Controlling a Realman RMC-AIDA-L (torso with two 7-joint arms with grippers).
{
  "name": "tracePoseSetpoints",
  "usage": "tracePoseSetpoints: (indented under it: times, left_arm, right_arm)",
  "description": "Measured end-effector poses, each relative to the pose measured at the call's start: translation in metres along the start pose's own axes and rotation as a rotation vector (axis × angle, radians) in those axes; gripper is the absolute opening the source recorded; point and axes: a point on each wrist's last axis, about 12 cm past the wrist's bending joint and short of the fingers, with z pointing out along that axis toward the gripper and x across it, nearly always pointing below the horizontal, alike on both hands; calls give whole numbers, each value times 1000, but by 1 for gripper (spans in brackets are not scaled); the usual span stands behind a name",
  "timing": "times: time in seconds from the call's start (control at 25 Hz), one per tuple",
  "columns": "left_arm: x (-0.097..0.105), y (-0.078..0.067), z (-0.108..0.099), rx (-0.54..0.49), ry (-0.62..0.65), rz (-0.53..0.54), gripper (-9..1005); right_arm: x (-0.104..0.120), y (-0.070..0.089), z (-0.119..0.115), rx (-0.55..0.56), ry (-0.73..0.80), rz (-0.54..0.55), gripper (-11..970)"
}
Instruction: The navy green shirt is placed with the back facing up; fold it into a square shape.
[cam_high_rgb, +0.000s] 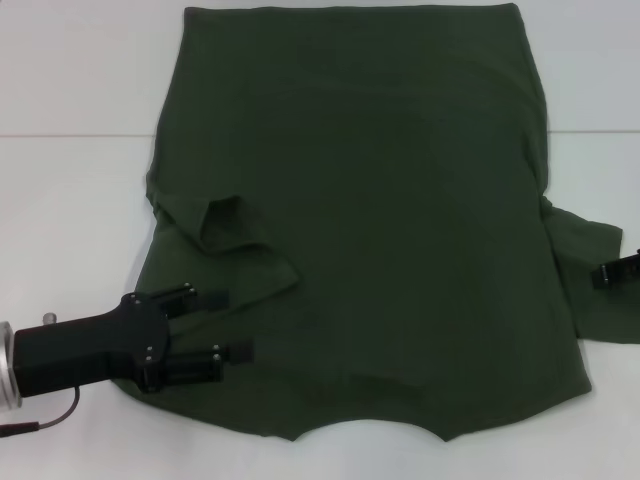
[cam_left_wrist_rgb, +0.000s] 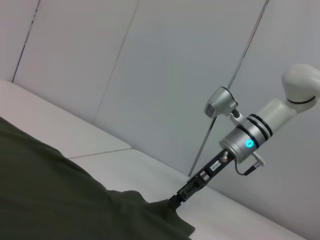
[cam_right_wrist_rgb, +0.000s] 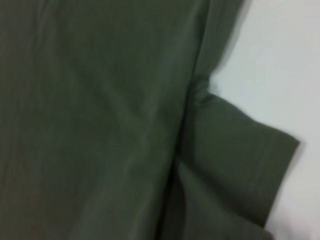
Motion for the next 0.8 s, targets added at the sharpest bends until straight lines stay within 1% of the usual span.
tracePoseSetpoints:
  times: [0.24, 0.44, 0.72, 0.8]
  left_arm:
    - [0, 0, 2, -1, -3, -1, 890]
    - [1, 0, 4, -5, -5, -3, 890]
    - [1, 0, 4, -4, -6, -2, 888]
    - [1, 0, 4, -4, -6, -2, 887]
  right_arm:
    - [-2, 8, 7, -2, 5, -30, 738]
    - [-1, 8, 7, 10, 15, -59, 735]
    - [0, 7, 8, 20, 12, -61, 731]
    - [0, 6, 8, 25, 14, -61, 636]
